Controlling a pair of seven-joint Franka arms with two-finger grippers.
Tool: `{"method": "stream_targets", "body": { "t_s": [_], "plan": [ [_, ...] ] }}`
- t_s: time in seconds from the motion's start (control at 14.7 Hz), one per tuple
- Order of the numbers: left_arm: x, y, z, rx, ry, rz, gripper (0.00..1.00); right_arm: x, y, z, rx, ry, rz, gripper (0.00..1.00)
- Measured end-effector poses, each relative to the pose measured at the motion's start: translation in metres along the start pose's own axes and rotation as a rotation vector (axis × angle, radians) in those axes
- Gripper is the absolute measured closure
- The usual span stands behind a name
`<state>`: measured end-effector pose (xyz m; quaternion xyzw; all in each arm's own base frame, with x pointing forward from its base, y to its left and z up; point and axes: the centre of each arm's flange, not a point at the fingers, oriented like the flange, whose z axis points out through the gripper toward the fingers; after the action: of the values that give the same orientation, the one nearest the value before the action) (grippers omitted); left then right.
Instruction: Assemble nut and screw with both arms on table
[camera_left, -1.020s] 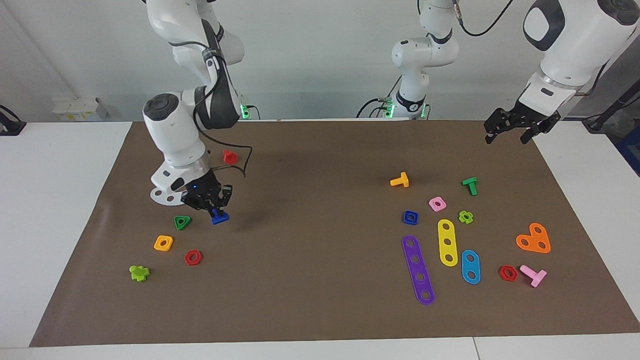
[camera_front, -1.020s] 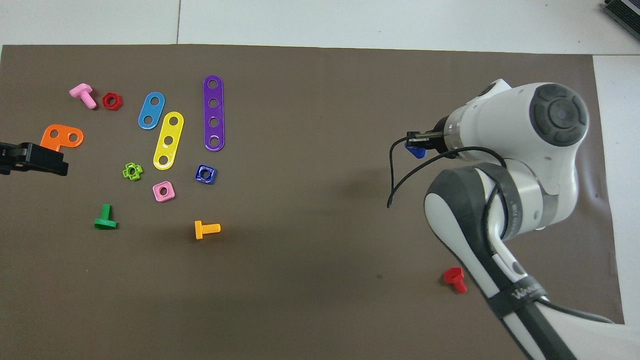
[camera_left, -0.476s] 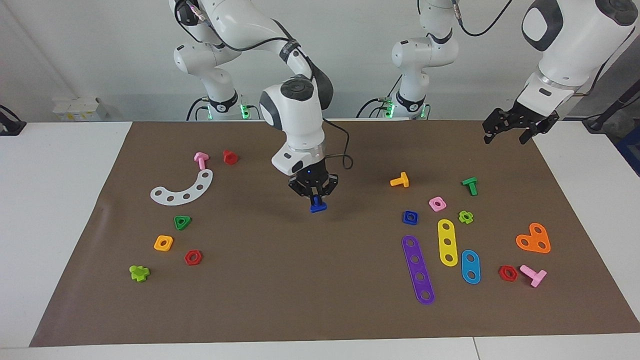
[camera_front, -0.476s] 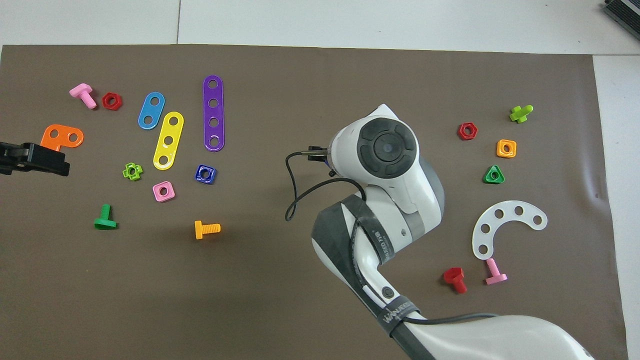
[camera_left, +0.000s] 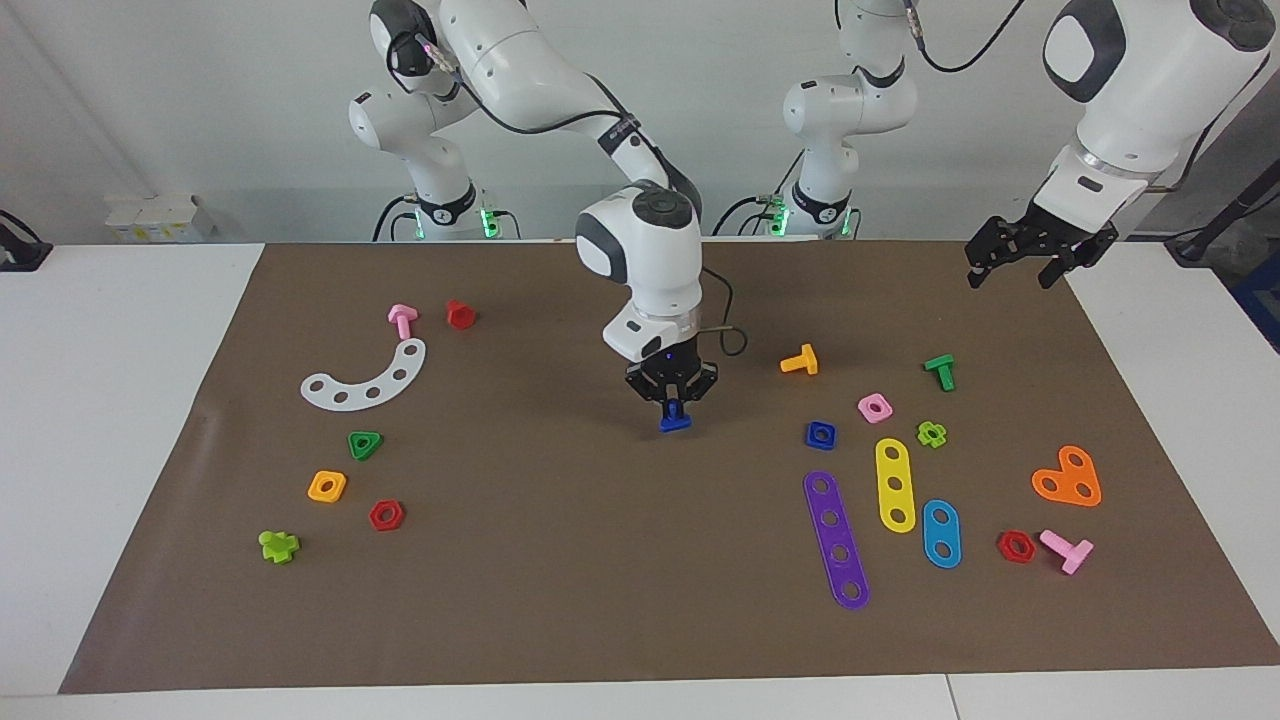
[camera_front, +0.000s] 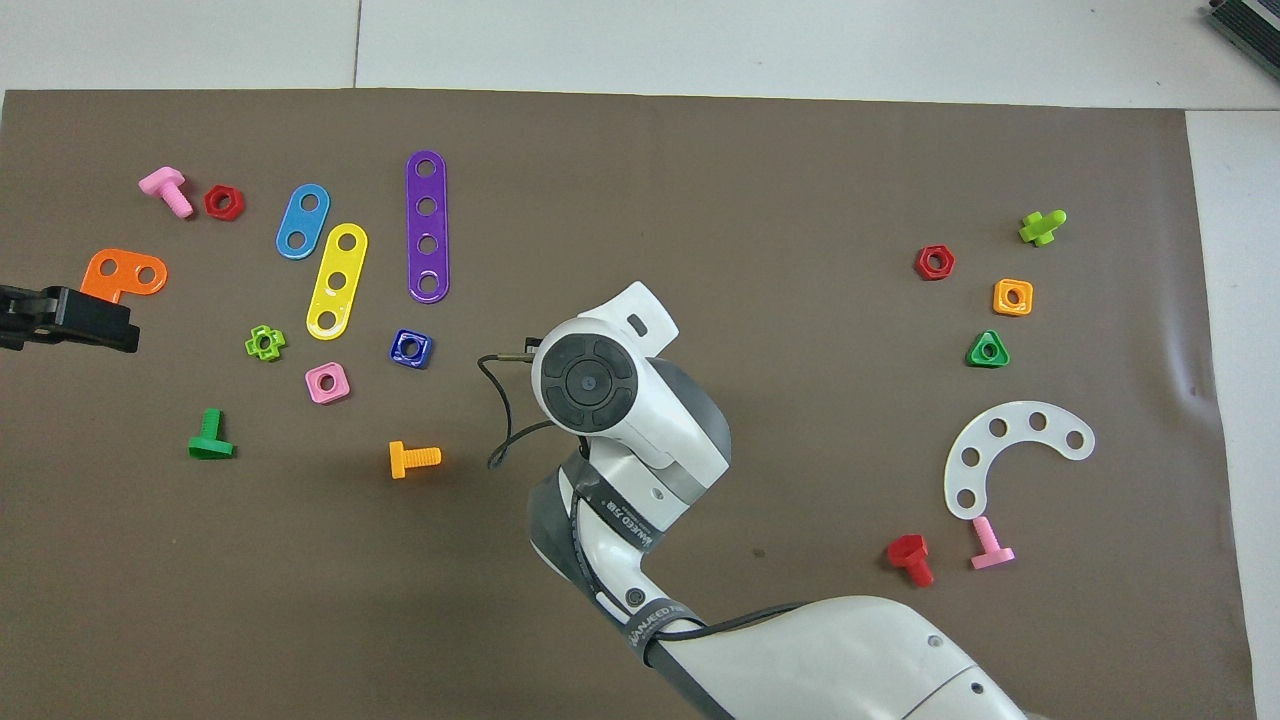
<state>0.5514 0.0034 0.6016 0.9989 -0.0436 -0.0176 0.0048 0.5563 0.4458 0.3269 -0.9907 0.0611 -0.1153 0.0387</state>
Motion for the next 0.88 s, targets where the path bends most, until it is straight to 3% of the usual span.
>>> {"method": "stream_targets", "body": {
  "t_s": [0.2, 0.48, 0.68, 0.88],
  "plan": [
    [-0.001, 0.000, 0.000, 0.000, 0.001, 0.000, 0.00, 0.001, 0.003, 0.004, -0.005, -0.002, 0.004, 0.77],
    [-0.001, 0.000, 0.001, 0.000, 0.003, 0.000, 0.00, 0.003, 0.001, 0.003, 0.010, 0.011, 0.040, 0.32],
    [0.000, 0.000, 0.003, 0.002, 0.013, 0.000, 0.00, 0.028, 0.013, -0.023, 0.028, 0.046, 0.084, 0.02],
    [0.001, 0.000, 0.011, 0.003, 0.028, 0.000, 0.00, 0.079, 0.070, -0.086, 0.002, 0.065, 0.173, 0.00]
  ]
}}
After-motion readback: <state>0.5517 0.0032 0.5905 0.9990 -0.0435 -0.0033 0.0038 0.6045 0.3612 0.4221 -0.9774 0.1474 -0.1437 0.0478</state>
